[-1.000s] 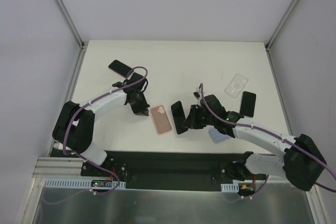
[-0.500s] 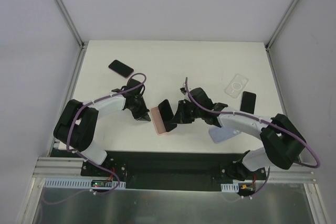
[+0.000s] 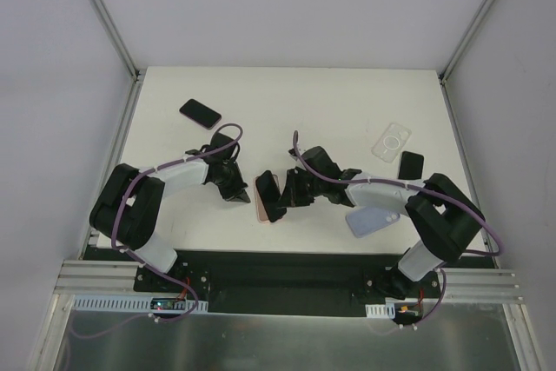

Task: Put the phone into the phone case

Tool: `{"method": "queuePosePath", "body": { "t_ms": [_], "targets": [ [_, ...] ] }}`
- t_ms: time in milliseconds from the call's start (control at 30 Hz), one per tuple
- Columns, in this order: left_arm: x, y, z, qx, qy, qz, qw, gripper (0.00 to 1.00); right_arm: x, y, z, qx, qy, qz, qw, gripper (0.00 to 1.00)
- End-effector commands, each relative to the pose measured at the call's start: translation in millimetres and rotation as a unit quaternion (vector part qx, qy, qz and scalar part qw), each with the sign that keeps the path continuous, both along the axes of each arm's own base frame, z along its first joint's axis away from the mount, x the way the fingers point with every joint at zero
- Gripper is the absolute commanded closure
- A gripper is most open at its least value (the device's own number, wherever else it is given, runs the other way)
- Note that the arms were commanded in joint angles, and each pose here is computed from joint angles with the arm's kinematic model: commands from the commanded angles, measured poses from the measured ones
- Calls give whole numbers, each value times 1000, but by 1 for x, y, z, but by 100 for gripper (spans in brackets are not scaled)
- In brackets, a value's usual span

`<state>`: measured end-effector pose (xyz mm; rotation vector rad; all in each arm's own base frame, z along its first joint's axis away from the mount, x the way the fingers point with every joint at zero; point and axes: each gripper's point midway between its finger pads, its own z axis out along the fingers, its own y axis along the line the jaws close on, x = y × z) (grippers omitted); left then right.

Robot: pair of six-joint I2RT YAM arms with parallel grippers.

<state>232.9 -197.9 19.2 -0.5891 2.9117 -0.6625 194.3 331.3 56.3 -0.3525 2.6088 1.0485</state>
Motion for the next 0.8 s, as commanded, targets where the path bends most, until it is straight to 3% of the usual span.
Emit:
{"method": "queuePosePath", "body": {
  "t_ms": [0, 767],
  "targets": [
    [-4, 1, -3, -6, 10, 0, 1000, 100, 12, 22, 23, 46, -30, 14, 998, 99],
    [-28, -11, -3, -28, 19, -3, 999, 100, 17, 24, 35, 62, -18, -23, 998, 99]
  ]
}}
